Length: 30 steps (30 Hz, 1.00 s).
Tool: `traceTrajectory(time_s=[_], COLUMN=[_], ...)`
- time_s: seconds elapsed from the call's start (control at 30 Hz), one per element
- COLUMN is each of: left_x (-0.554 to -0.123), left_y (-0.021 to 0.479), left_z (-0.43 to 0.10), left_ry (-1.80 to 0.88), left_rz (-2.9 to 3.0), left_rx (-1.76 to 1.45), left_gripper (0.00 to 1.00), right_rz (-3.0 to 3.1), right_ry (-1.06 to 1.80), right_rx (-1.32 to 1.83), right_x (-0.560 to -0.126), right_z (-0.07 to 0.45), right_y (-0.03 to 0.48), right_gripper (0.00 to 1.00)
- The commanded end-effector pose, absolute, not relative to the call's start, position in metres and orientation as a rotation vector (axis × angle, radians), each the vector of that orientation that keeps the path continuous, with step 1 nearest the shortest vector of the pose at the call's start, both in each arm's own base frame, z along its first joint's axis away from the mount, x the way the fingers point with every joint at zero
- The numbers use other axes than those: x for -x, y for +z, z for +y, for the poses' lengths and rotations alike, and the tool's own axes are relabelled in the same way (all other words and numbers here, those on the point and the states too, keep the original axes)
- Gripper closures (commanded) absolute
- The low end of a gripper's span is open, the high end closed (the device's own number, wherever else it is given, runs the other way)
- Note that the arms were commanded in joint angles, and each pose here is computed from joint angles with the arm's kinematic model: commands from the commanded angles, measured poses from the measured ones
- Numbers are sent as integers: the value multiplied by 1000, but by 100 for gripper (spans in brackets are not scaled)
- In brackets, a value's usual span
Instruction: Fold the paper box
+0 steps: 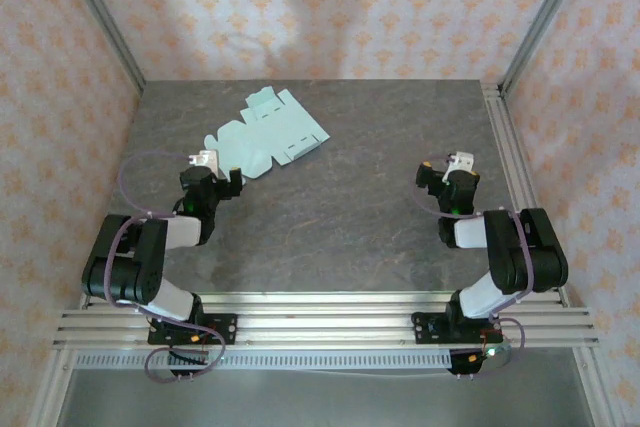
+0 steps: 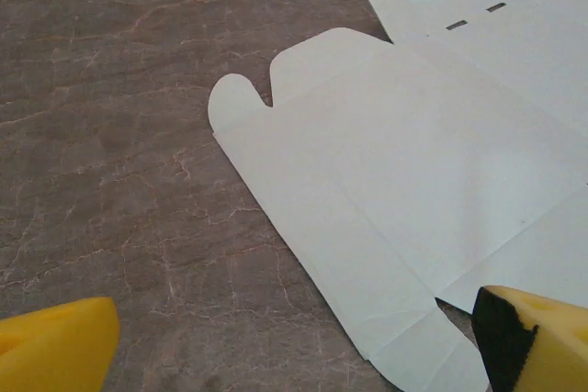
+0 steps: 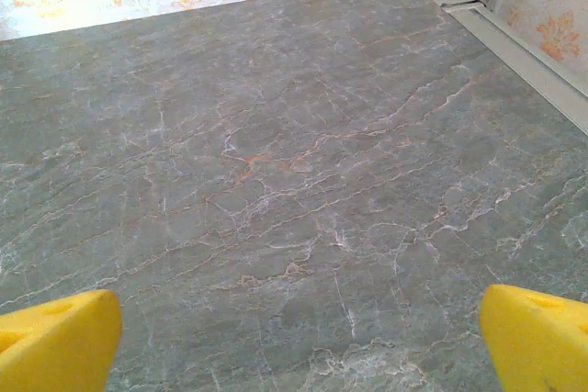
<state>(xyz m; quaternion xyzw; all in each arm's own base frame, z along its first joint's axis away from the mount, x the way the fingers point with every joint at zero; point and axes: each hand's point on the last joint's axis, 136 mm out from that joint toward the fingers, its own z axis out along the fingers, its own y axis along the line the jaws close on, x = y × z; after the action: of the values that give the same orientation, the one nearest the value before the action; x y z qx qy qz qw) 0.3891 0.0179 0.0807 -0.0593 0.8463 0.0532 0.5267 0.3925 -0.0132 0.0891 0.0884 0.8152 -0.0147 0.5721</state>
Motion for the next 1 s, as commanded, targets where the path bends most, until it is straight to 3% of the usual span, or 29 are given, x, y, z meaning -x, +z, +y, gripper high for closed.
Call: traceTrajectory(time_s=[0.0,0.97], left_x=[-395,-396], left_y=[95,105], left_z=[21,18], left_ry=[157,178], left_rz=[1984,1996], left_rx=[142,119], left_gripper=[0,0], right_rz=[1904,1875], right_ry=[-34,-104], right_rx=[-213,-319], right_x=[-396,-391], right_z=[-15,-32], right_y=[92,99], right_gripper=[1,1])
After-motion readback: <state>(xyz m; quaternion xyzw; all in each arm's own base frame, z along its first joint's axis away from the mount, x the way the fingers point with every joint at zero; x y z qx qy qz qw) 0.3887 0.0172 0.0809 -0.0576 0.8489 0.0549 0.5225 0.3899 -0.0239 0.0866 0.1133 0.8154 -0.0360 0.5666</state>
